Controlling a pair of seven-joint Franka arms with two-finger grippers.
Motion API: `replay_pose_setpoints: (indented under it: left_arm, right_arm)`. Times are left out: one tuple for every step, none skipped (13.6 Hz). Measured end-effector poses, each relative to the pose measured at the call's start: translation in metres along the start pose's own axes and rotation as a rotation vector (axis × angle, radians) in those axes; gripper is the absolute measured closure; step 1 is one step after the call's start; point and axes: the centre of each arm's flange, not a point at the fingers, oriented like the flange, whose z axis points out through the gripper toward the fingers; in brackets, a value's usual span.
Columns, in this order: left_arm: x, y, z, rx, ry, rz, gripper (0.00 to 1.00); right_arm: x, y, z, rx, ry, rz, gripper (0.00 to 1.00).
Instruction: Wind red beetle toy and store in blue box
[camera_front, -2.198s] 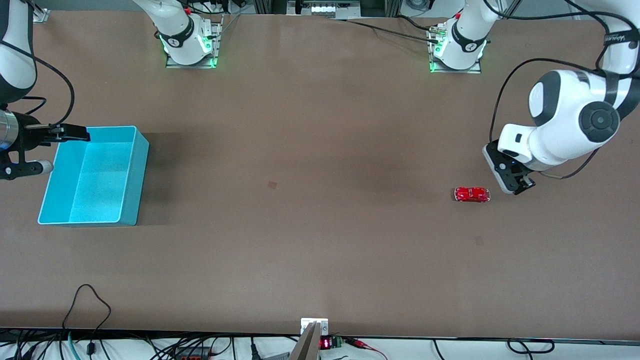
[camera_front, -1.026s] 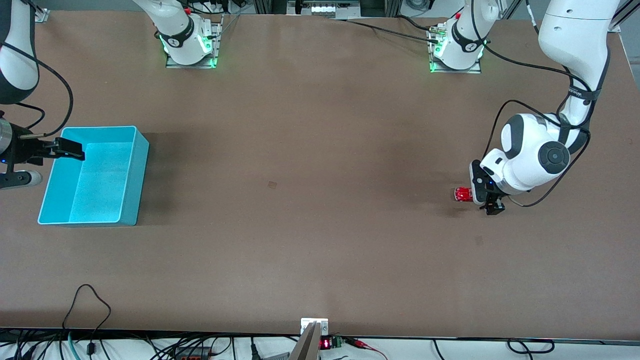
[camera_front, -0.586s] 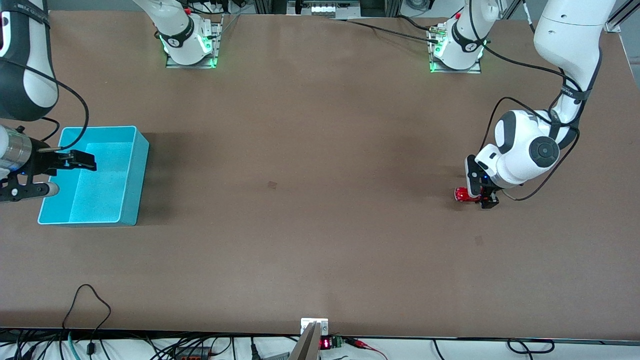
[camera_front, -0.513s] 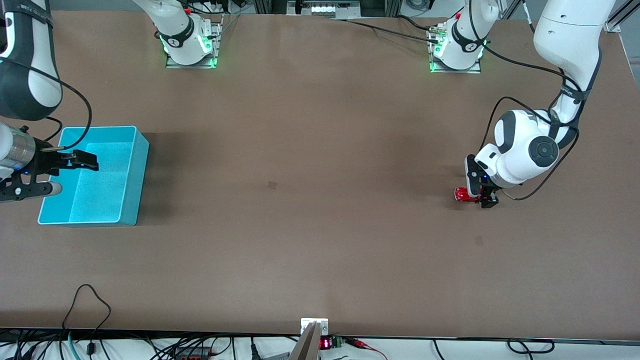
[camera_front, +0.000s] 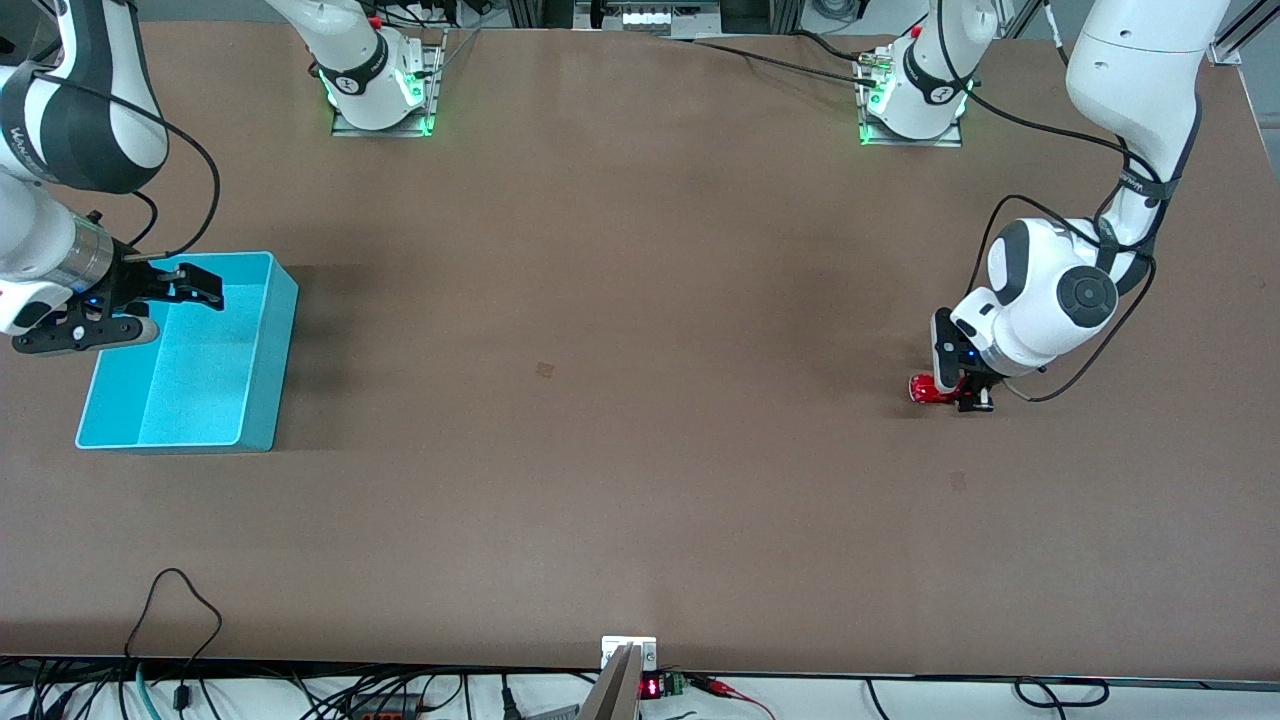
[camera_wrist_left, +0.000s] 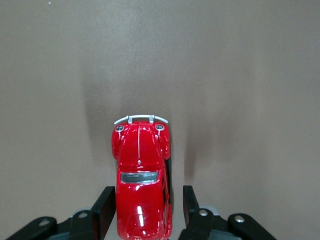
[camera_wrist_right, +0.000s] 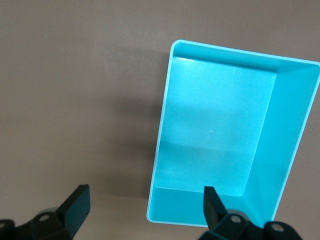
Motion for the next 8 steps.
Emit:
replay_pose_setpoints:
  left_arm:
    - [0.0000,-0.0001,-0.0001,0.001,0.000,0.000,0.45]
    - [0.0000,-0.0003,-0.0002,0.003,0.000,0.001,0.50]
    - [0.0001,-0.0003,-0.0003,0.004,0.000,0.001,0.50]
    - [0.0002,-0.0005,-0.0008,0.005,0.000,0.002,0.56]
    - [0.0002,-0.0005,-0.0008,0.005,0.000,0.002,0.56]
    - [0.0002,-0.0004,-0.0008,0.005,0.000,0.002,0.56]
    - [0.0002,-0.0004,-0.0008,0.005,0.000,0.002,0.56]
    - [0.0002,-0.0004,-0.0008,0.005,0.000,0.002,0.56]
  right_arm:
    - [0.0000,-0.0002,0.0000,0.005,0.002,0.003,0.00]
    - [0.0001,-0.0006,0.0000,0.013,0.004,0.006,0.00]
    - [0.0003,-0.0011,-0.0001,0.020,0.007,0.009,0.00]
    - [0.0005,-0.0013,-0.0001,0.024,0.009,0.010,0.00]
    - [0.0006,-0.0014,-0.0002,0.025,0.010,0.011,0.00]
    - [0.0009,-0.0016,-0.0003,0.028,0.012,0.012,0.00]
    - [0.0012,-0.0020,-0.0005,0.033,0.015,0.014,0.00]
    - [0.0014,-0.0023,-0.0004,0.037,0.017,0.015,0.00]
